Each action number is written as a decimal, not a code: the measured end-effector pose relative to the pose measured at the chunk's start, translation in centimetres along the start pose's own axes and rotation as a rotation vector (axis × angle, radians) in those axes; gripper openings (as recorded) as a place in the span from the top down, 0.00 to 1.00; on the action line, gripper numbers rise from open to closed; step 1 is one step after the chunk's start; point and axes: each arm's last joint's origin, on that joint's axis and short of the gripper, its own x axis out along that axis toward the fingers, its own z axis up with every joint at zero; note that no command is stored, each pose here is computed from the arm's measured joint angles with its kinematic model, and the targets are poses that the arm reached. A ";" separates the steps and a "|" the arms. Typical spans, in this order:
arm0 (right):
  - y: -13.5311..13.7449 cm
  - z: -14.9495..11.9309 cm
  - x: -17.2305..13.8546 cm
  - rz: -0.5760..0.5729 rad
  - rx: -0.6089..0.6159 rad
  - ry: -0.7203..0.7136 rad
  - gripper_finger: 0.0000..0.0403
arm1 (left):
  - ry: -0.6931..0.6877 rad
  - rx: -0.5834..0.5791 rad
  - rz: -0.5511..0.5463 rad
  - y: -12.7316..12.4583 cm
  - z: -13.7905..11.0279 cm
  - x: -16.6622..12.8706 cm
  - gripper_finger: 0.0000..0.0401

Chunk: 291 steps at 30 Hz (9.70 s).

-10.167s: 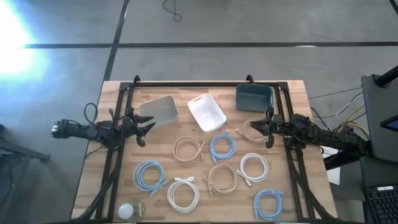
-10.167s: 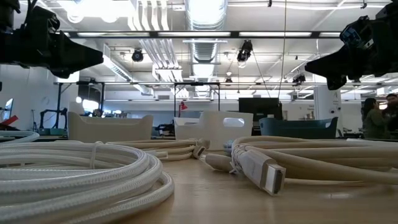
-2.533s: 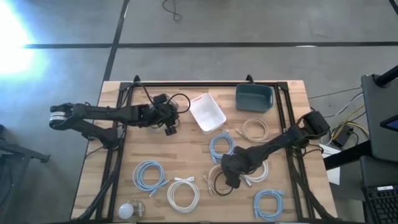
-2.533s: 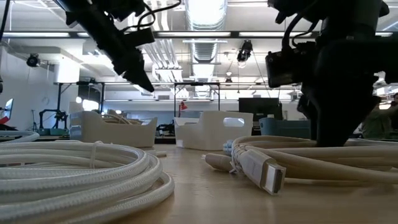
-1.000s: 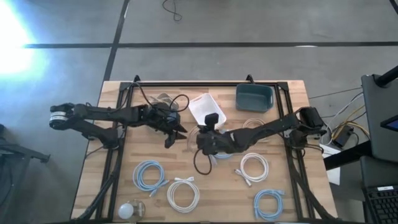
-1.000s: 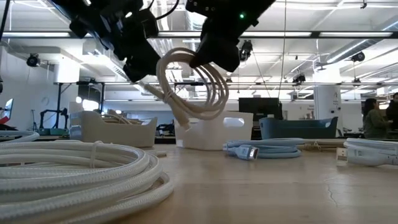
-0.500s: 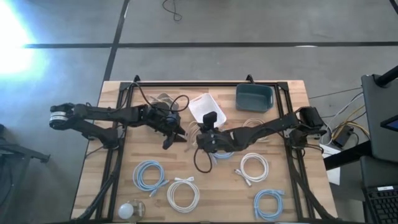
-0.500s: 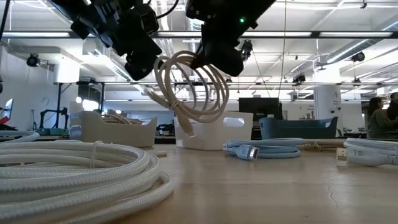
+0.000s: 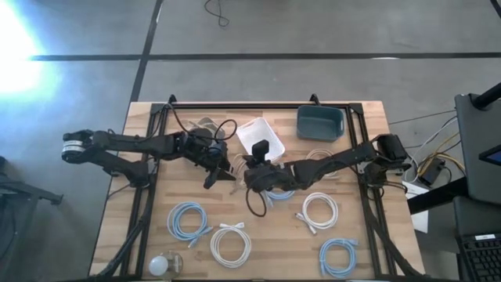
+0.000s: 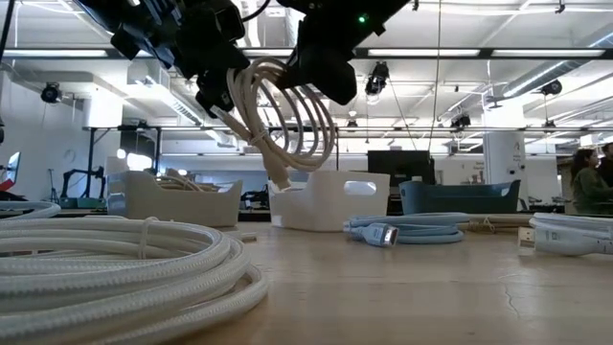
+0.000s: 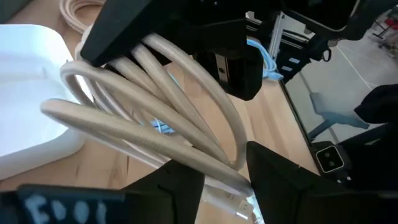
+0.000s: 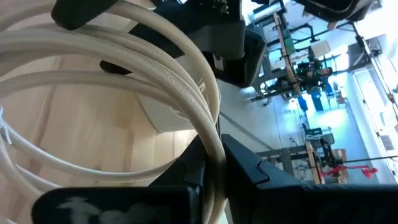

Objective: Sort HDMI cables
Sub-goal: Put the bottom light brown hdmi cable into the gray bin, then put the light brown hdmi cable into the gray bin

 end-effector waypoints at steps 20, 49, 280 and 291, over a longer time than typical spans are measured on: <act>-0.2 0.1 0.0 -0.008 0.096 -0.010 0.73 | -0.034 -0.043 0.014 0.3 -0.5 0.2 0.96; -5.8 -4.9 -6.5 0.182 0.524 0.149 0.76 | -0.120 0.156 0.389 -1.2 -1.3 -12.1 0.96; 2.1 -18.4 -9.6 0.379 1.080 0.728 0.79 | -0.132 0.072 0.748 2.5 0.2 -4.6 0.94; 2.7 -19.4 -9.8 0.388 1.050 0.786 0.79 | -0.057 0.124 0.753 3.7 0.8 -2.8 0.65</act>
